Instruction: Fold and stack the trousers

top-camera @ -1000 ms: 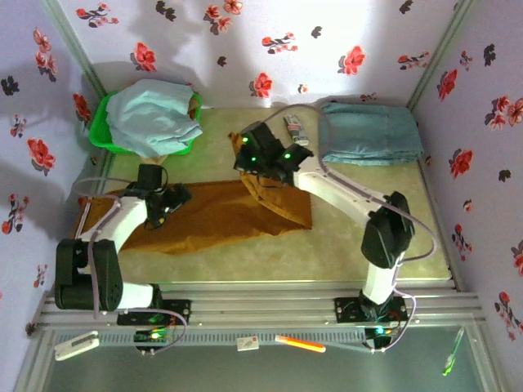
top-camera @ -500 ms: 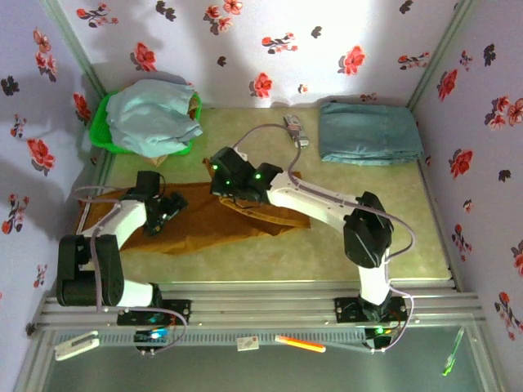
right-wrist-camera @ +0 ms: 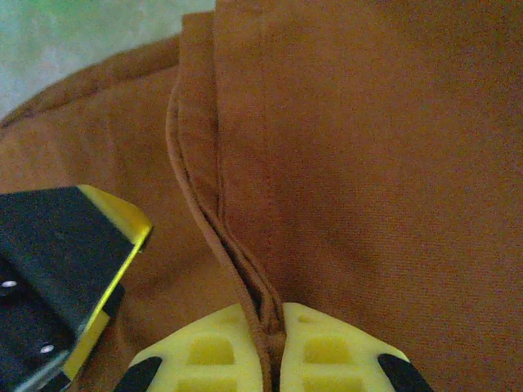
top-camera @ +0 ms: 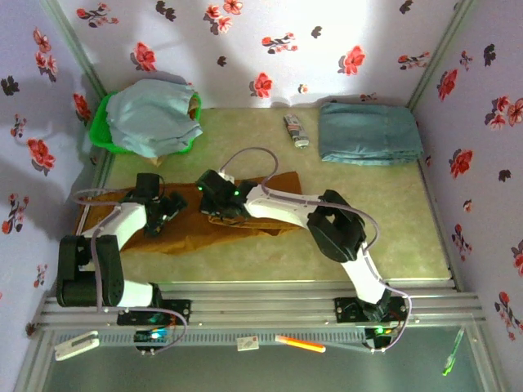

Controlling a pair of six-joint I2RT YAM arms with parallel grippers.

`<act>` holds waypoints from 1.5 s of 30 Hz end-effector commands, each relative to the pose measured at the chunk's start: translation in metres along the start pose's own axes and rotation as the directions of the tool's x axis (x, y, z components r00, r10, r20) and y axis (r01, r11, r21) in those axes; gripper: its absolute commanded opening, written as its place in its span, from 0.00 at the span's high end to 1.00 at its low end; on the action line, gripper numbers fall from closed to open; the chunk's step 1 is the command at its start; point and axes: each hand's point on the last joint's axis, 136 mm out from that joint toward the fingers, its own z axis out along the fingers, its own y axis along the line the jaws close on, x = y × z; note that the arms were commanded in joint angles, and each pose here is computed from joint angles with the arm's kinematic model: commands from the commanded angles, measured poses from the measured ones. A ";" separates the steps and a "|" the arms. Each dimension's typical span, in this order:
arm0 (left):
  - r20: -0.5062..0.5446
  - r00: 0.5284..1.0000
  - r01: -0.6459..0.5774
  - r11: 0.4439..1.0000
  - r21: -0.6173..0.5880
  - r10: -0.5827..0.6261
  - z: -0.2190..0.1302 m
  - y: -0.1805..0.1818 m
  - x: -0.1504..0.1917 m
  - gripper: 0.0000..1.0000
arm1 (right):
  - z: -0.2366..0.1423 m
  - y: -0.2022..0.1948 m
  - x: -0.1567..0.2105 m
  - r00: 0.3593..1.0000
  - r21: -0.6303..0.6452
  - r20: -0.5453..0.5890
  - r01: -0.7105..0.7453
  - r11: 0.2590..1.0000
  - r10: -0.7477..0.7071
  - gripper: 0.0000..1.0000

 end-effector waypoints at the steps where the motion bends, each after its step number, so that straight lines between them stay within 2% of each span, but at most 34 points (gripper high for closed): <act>1: 0.018 1.000 0.021 1.000 -0.009 -0.021 -0.005 0.005 -0.002 0.01 | 0.006 0.026 0.004 0.999 -0.107 -0.027 -0.040 0.993 0.037 0.89; 3: 0.024 0.999 0.022 1.000 -0.005 -0.022 -0.011 0.004 -0.005 0.01 | 0.005 0.035 0.007 0.997 -0.151 -0.072 -0.040 0.988 0.030 0.63; 4: 0.029 0.999 0.022 1.000 0.000 -0.022 -0.014 0.002 -0.006 0.01 | 0.001 0.038 0.007 0.996 -0.166 -0.082 -0.032 0.986 0.019 0.55; 8: 0.051 0.999 0.006 1.000 0.026 -0.008 -0.031 -0.005 -0.012 0.01 | -0.032 0.054 0.002 0.989 -0.253 -0.144 -0.001 0.968 -0.037 0.42; 11: 0.046 0.999 -0.013 0.996 0.083 0.009 -0.044 -0.019 -0.013 0.01 | -0.074 0.054 -0.015 0.988 -0.271 -0.114 0.069 0.960 -0.104 0.38; 14: 0.050 0.997 -0.059 0.989 0.135 0.053 -0.056 -0.040 -0.010 0.04 | -0.111 0.024 -0.045 0.982 -0.181 -0.058 0.166 0.969 -0.179 0.39; 17: 0.049 0.991 -0.128 0.976 0.177 0.122 -0.062 -0.066 0.000 0.10 | -0.134 -0.036 -0.078 0.979 -0.052 -0.056 0.193 0.980 -0.196 0.41; 19: 0.038 0.985 -0.172 0.966 0.195 0.168 -0.060 -0.079 0.008 0.22 | -0.146 -0.071 -0.091 0.977 -0.025 -0.092 0.191 0.981 -0.193 0.44; 22: 0.008 0.969 -0.242 0.945 0.219 0.246 -0.051 -0.098 0.024 0.44 | -0.159 -0.127 -0.107 0.978 0.026 -0.112 0.180 0.983 -0.176 0.42; 25: -0.028 0.948 -0.301 0.920 0.249 0.318 -0.038 -0.113 0.040 0.69 | -0.162 -0.175 -0.112 0.985 0.042 -0.141 0.108 0.993 -0.101 0.38; 30: -0.073 0.920 -0.360 0.905 0.227 0.385 -0.005 -0.111 0.055 0.91 | -0.151 -0.230 -0.109 0.988 0.035 -0.154 -0.014 0.999 0.020 0.32; 33: -0.122 0.917 -0.354 0.915 0.195 0.381 0.017 -0.097 0.066 0.98 | -0.133 -0.249 -0.103 0.982 0.039 -0.177 -0.056 0.998 0.062 0.32; 36: -0.153 0.919 -0.336 0.926 0.175 0.362 0.033 -0.082 0.077 0.99 | -0.113 -0.259 -0.092 0.972 0.038 -0.221 -0.076 0.996 0.082 0.35; 42: -0.181 0.918 -0.323 0.931 0.169 0.352 0.044 -0.065 0.091 1.00 | -0.089 -0.260 -0.077 0.958 -0.041 -0.270 -0.114 0.993 0.099 0.36; 45: -0.188 0.915 -0.330 0.930 0.165 0.358 0.046 -0.062 0.093 1.00 | -0.081 -0.266 -0.070 0.949 -0.034 -0.293 -0.133 0.991 0.117 0.39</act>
